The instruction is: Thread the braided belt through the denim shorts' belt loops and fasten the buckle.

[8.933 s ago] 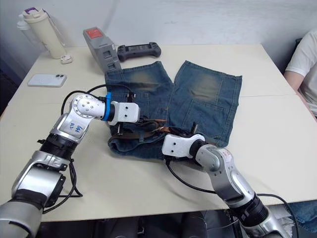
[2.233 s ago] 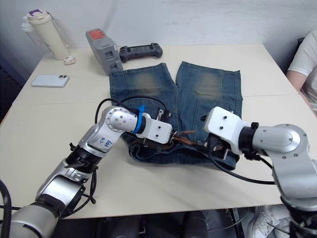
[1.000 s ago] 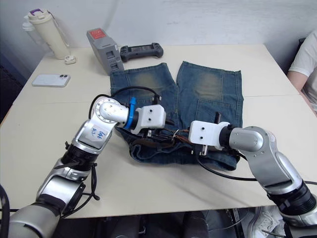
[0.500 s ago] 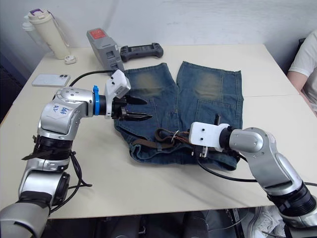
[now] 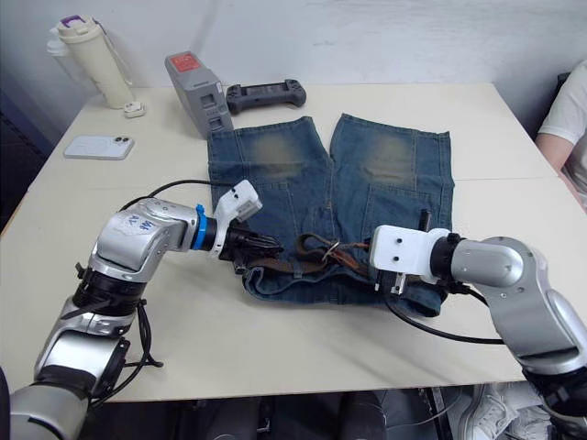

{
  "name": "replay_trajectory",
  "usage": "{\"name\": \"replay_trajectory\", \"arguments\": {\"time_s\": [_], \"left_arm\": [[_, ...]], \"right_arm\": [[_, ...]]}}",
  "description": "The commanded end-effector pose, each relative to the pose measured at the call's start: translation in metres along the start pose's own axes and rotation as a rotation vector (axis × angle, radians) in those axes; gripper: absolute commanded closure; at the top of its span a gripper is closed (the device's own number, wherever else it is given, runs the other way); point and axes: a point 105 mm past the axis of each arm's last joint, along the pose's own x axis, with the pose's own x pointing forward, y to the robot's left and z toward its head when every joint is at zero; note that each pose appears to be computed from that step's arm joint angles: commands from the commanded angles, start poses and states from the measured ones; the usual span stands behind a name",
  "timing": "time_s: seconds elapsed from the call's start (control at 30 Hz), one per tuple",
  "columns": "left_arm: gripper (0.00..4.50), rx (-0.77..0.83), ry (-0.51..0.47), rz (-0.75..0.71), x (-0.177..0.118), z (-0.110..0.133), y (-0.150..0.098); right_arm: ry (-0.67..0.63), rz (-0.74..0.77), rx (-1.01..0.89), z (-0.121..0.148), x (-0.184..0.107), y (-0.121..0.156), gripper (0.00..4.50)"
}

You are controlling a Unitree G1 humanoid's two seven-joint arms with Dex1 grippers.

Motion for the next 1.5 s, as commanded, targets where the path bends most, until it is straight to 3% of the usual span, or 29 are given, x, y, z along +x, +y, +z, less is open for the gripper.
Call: {"name": "replay_trajectory", "arguments": {"time_s": [0.03,0.33,0.5,0.87,1.27,1.5], "left_arm": [[4.47,0.045,0.043,-0.069,0.001,-0.003,-0.016],[4.47,0.173,0.314,-0.025,0.01,-0.068,-0.006],[4.47,0.243,0.388,-0.021,0.01,-0.083,-0.006],[4.47,0.415,0.63,0.107,-0.019,-0.118,0.034],[4.47,0.398,0.657,0.112,-0.039,-0.126,0.043],[4.47,0.38,0.672,0.122,-0.056,-0.133,0.049]], "right_arm": [[0.007,-0.033,-0.024,0.004,-0.015,-0.007,4.5],[-0.005,-0.02,-0.013,0.007,-0.019,-0.002,4.5],[0.023,0.002,-0.035,0.0,-0.021,0.004,4.5],[0.098,-0.074,-0.245,-0.043,-0.045,0.014,4.5],[0.172,-0.082,-0.232,-0.085,-0.072,0.015,4.5],[0.14,-0.076,-0.197,-0.083,-0.074,0.021,4.5]]}}
